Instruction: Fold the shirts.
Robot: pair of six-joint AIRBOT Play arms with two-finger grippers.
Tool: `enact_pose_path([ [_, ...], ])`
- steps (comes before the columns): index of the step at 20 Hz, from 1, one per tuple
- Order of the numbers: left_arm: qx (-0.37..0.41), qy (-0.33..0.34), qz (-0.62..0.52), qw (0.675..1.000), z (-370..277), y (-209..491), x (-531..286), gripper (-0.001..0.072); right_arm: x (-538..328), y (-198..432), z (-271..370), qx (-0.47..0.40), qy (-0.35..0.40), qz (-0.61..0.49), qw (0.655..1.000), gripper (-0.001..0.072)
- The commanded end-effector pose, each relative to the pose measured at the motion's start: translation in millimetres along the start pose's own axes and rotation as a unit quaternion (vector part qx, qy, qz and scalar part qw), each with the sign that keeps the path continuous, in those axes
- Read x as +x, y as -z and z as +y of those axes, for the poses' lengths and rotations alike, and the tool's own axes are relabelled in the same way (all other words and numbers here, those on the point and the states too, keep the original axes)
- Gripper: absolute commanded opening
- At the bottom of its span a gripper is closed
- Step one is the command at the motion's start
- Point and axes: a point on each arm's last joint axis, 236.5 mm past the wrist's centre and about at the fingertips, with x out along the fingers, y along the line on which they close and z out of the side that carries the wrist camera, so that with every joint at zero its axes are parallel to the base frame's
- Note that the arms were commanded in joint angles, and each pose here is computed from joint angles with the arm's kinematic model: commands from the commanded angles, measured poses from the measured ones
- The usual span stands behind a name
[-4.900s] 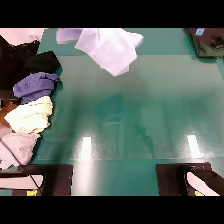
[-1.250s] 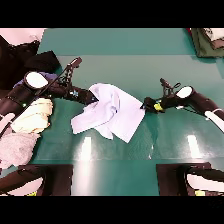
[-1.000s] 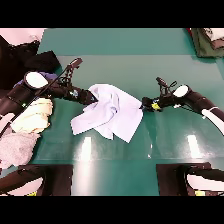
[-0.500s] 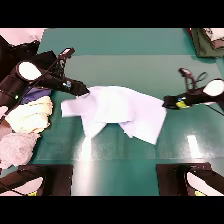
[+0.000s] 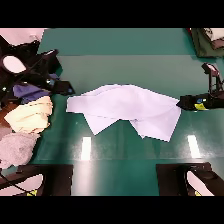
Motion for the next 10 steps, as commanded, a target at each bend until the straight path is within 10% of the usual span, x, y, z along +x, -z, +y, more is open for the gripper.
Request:
enact_pose_path([
  [1,-0.082,0.010,0.028,0.996,46.2,34.7,2.0,0.0531,-1.9,4.7,0.1,0.000,0.000,0.008,1.000,0.0021],
  [10,-0.121,-0.024,0.021,0.992,84.3,64.3,58.3,0.0530,-1.9,8.8,-0.3,0.009,0.001,0.016,1.000,0.0021],
])
